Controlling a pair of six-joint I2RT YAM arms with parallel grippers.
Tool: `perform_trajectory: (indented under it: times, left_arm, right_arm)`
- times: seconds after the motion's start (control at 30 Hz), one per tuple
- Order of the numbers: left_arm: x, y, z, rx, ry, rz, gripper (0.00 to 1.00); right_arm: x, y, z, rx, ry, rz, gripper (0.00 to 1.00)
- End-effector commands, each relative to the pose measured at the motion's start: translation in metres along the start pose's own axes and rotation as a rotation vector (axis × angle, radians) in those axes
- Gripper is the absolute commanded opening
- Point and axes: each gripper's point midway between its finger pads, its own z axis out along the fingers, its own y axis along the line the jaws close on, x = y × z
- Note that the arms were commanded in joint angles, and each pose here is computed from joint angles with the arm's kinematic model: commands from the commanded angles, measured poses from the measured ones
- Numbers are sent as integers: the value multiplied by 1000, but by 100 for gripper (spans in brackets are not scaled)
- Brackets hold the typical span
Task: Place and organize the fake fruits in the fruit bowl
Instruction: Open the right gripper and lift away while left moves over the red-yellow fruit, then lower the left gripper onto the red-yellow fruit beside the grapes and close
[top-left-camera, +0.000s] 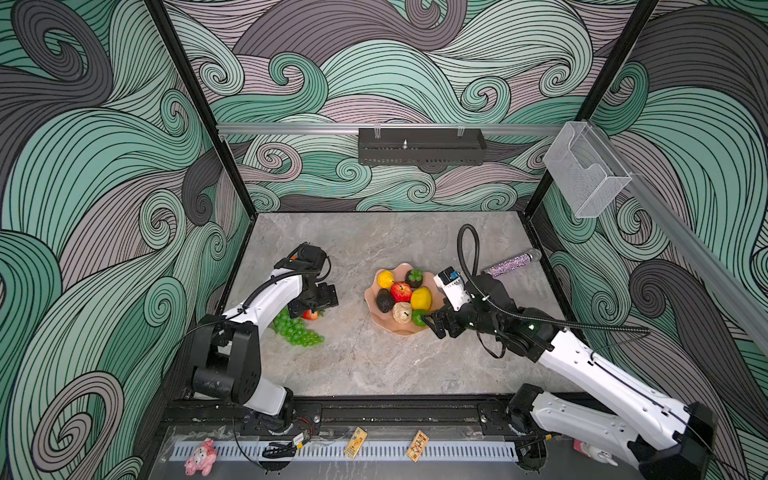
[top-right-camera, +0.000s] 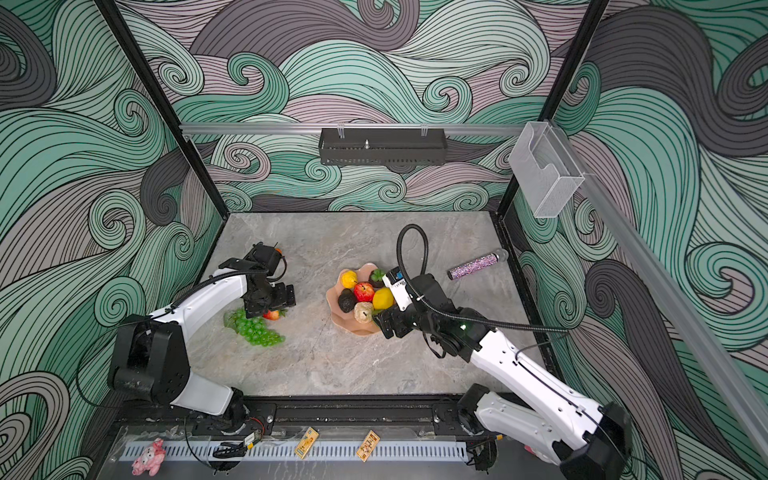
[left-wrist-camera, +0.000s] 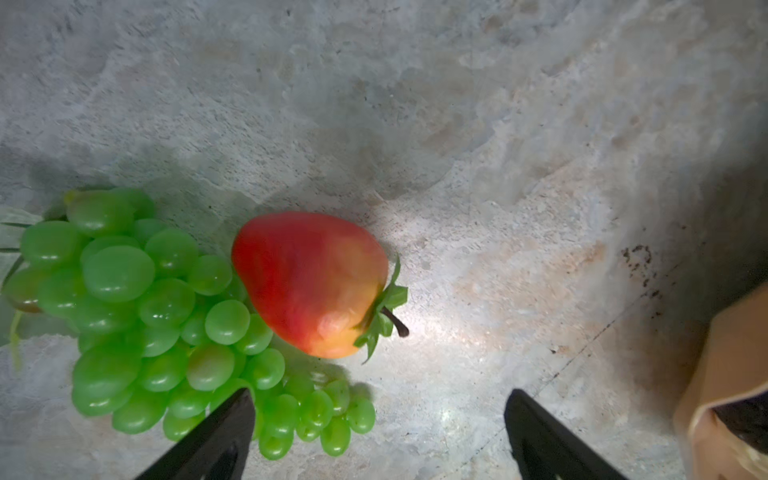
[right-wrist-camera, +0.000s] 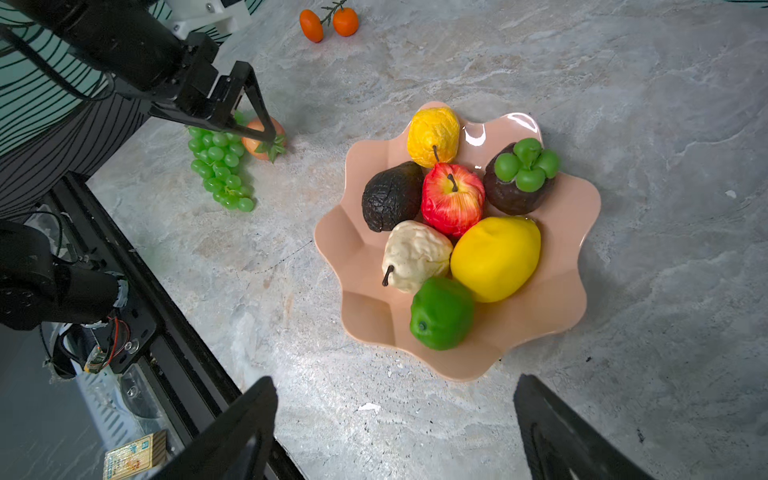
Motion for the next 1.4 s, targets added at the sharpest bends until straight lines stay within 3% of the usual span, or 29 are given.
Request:
perform_trajectory:
  times: [0.0,0.37,0.6,0.7,1.03,1.17,1.37]
  left_arm:
    - [-12,-3,2,9,-20,-67,99]
    - [-25,-29,17,68,32,-95,99]
    - [-30,-82,13,256,50,-62,97]
    - [-32,-97,9,266,44,-7,97]
    - [-30,-42,-11,55,-94,-2,96]
    - [-21,-25,-1,-21,-74,-23,96]
    - [-21,-30,25,-22,-46,-25,92]
  right_arm:
    - [-1,4,-8,-25,-46,12,92]
    - [4,2,-16,-18,-66,10,92]
    - [3,2,-14,-18,-59,13,92]
    - [0,2,-14,-12,-66,16,93]
    - [3,1,-11,-13,-58,29,93]
    - [1,3,-10,-20,-61,34,93]
    - [-2,1,-13,-8,-70,38,93]
